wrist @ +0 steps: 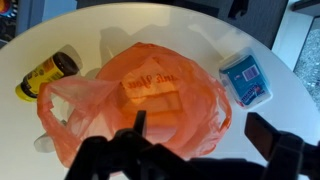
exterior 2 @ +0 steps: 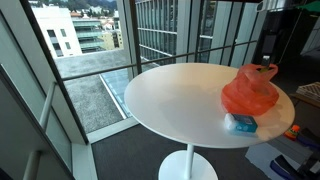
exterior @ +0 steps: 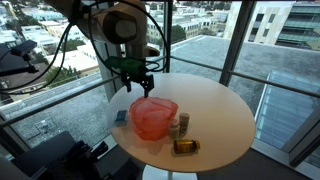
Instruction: Remove the blue packet from the plastic bag
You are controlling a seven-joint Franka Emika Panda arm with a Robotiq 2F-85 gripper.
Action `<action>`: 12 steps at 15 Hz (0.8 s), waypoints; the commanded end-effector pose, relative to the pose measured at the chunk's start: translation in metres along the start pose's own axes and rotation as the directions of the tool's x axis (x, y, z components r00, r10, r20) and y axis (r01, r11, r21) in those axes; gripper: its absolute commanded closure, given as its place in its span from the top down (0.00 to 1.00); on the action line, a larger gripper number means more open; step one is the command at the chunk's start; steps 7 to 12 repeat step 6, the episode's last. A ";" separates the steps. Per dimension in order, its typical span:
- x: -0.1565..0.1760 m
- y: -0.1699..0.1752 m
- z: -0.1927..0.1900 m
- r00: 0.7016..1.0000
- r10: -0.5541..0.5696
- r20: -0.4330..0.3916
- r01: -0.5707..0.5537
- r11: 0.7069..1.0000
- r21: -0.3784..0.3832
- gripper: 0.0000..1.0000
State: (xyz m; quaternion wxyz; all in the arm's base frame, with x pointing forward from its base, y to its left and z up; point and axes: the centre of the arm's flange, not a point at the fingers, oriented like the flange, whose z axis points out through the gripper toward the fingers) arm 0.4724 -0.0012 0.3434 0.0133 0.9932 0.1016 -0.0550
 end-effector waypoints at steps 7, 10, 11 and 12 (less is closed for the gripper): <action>-0.005 0.007 -0.001 1.000 0.017 0.015 -0.017 1.000 0.002 1.00; -0.005 0.007 -0.001 1.000 0.017 0.015 -0.017 1.000 0.002 1.00; -0.005 0.007 -0.001 1.000 0.017 0.015 -0.017 1.000 0.002 1.00; -0.005 0.007 -0.001 1.000 0.017 0.015 -0.017 1.000 0.002 1.00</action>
